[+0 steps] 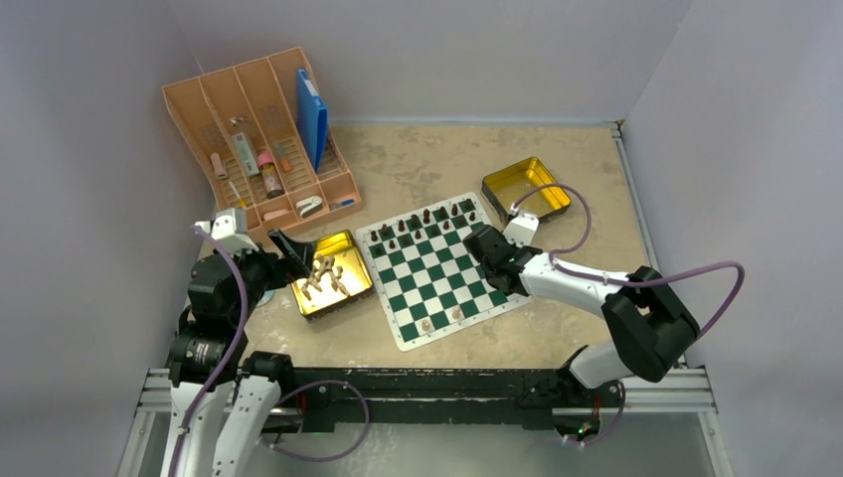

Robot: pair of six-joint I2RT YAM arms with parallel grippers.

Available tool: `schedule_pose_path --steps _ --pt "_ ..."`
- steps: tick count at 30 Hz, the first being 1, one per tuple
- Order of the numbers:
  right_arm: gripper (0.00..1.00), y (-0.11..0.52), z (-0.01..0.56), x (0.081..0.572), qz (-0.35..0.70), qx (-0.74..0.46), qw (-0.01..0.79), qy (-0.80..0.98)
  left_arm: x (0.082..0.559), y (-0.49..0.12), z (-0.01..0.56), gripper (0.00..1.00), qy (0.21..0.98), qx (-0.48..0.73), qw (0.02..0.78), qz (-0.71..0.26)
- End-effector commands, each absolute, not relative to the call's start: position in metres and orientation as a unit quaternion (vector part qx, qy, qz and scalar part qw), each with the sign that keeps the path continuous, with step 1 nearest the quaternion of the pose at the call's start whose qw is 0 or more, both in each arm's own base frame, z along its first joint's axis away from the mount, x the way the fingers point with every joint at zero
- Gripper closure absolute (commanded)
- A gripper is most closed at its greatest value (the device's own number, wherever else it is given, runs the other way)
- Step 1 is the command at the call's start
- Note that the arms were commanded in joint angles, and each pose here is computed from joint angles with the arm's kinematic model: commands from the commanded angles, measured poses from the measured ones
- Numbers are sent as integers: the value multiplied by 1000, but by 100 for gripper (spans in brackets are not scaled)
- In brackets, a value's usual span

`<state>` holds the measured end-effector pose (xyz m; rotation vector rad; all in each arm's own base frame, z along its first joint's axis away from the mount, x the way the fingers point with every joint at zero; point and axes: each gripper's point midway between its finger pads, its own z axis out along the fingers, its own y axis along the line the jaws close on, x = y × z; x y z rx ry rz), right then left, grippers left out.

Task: Set up the chess pieces on the board
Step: Place the chess piece on the chessboard.

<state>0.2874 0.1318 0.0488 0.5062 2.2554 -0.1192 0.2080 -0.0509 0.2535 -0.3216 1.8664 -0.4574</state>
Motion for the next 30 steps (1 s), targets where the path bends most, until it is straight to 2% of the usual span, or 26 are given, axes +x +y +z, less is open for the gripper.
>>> schedule_pose_path --steps 1,30 --pt "85 122 57 289 -75 236 404 881 209 -55 265 7 779 -119 582 -200" --pt "85 107 46 279 -113 273 390 872 202 -68 270 7 776 -91 584 -222"
